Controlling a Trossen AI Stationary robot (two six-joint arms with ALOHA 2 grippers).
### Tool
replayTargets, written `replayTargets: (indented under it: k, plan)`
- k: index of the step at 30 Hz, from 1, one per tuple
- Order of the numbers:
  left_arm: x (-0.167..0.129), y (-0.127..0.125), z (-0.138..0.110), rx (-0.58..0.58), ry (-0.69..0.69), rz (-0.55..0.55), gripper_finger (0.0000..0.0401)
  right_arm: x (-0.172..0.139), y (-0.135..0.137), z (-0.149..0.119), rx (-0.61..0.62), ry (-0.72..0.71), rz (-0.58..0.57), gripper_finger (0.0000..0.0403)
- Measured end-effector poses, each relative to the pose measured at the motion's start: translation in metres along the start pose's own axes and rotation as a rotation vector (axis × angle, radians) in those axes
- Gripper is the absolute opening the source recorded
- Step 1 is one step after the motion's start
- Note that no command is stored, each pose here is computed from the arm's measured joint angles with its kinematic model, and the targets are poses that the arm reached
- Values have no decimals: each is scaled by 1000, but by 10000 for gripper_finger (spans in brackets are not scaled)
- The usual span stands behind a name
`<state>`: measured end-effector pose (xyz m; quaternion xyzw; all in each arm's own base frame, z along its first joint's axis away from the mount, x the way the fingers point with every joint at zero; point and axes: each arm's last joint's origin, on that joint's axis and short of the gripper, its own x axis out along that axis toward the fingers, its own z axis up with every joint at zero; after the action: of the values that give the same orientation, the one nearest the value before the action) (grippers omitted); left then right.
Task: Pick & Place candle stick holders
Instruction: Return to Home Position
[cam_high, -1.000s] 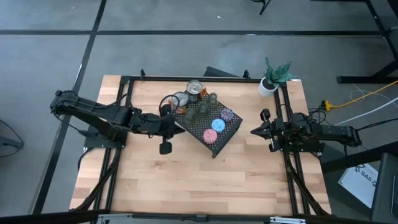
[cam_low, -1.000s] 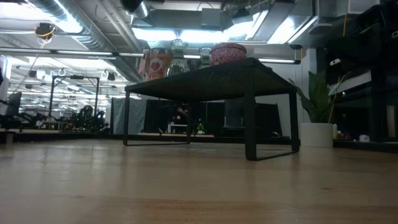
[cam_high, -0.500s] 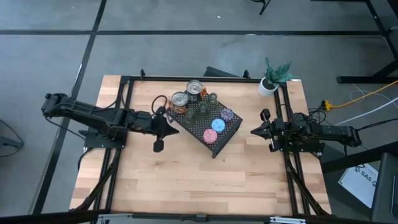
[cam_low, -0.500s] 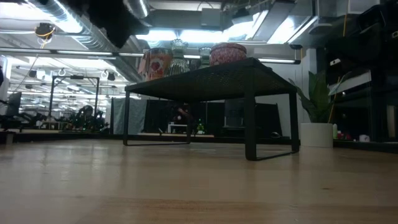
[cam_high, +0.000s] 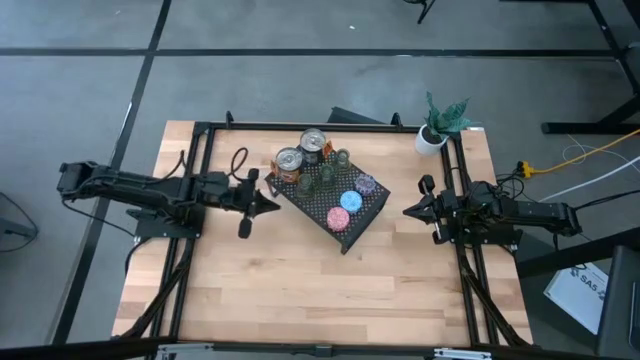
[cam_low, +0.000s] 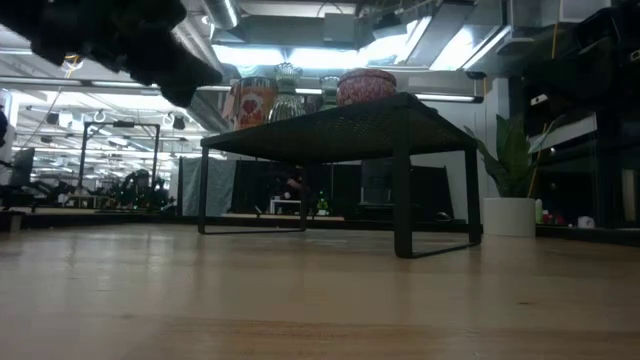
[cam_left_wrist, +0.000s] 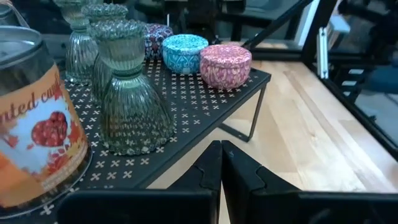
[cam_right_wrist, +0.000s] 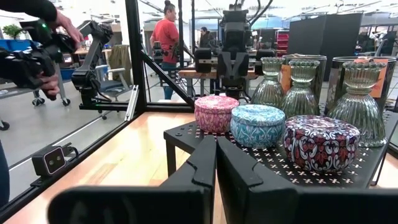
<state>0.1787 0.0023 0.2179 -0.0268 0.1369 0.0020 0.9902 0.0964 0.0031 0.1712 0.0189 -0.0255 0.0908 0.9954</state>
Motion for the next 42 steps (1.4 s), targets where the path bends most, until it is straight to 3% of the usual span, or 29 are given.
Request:
replayTargets:
  k: [7,20,30,42]
  plan:
    - [-5,3,-25,-17,-117,-21,2,0,0,0,0,0,0,16]
    - [-17,3,-64,-86,-182,-75,1,0,0,0,0,0,0,16]
    - [-26,2,-64,-59,-251,-79,2,0,0,0,0,0,0,16]
    - [-34,2,-68,-57,-206,-85,1,0,0,0,0,0,0,16]
